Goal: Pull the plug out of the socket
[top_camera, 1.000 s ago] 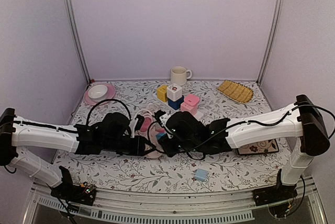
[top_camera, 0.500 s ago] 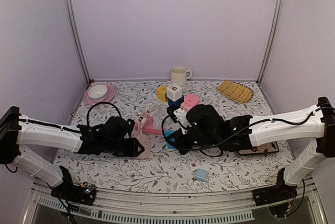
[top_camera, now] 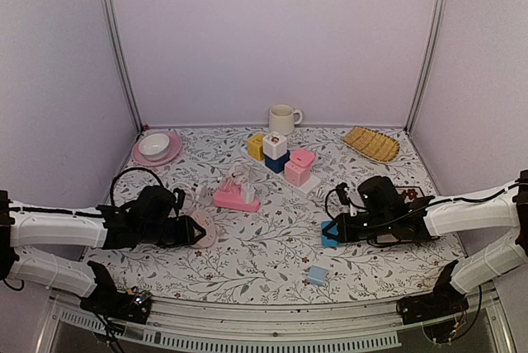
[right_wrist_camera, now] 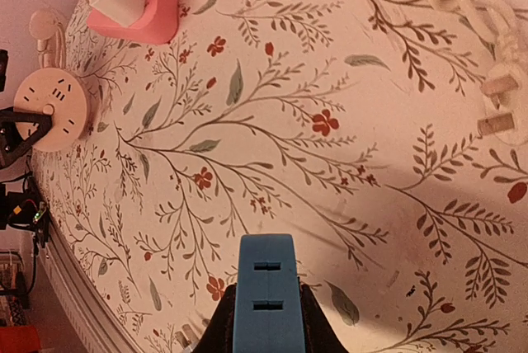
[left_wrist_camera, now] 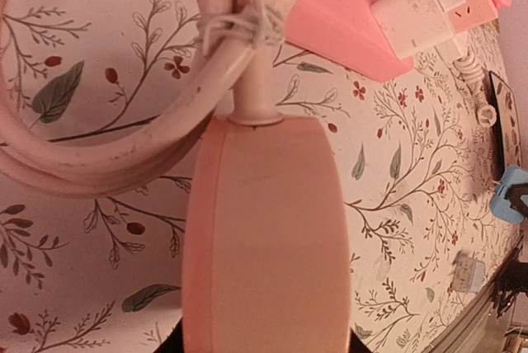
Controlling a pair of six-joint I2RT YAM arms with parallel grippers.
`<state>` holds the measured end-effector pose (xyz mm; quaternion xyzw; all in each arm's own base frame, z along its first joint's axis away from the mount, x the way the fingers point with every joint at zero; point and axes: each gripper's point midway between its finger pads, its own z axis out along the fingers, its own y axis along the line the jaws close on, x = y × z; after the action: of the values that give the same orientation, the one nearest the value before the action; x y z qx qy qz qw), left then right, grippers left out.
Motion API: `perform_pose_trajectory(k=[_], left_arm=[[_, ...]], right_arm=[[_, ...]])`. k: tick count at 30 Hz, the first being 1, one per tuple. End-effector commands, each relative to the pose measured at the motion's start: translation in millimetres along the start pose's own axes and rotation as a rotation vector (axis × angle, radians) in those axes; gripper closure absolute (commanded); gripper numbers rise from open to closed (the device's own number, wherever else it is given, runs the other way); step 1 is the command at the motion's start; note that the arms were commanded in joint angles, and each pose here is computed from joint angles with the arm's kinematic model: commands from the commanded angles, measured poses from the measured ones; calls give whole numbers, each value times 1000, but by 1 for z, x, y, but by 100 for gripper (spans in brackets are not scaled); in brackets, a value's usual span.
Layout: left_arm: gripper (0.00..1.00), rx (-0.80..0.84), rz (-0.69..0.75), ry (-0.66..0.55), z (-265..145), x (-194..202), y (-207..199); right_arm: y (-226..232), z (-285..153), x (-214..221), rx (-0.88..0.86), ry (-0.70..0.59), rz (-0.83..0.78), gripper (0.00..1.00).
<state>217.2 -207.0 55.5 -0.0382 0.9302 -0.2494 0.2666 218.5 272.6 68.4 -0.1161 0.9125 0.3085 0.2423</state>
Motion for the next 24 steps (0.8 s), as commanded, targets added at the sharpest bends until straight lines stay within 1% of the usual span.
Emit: perform_pose_trajectory(k=[1,3,7,8,9,14,17,20,22,24], left_arm=[[100,58,-66,-85,-9,-22,1],[100,64,-110,-100,-10,-24,10],[100,88,-166,-100,-8,-24,22],[100,90,-173,-96,-6,-23,24],[100,93,-181,-95,-5,-23,26],[100,95,-224,-100,-1,-24,36],[100,79,-242,-97,1,-23,43],[100,57,-254,-98,2,-23,50],[97,33,-263,-99,2,-22,56],[90,7,-272,-103,2,-21,63]], right_arm=[[-2,-5,3,-136,2,128,96],[-13,-5,8,-128,10,168,96],[-28,-6,19,-116,23,221,86],[-30,-6,21,-113,24,231,83],[-33,-7,23,-108,25,239,77],[-42,-12,25,-80,7,267,59],[-50,-15,24,-32,-9,268,41],[-56,-19,20,12,-30,262,30],[-60,-23,15,44,-48,254,24],[-60,-26,9,64,-69,239,19]])
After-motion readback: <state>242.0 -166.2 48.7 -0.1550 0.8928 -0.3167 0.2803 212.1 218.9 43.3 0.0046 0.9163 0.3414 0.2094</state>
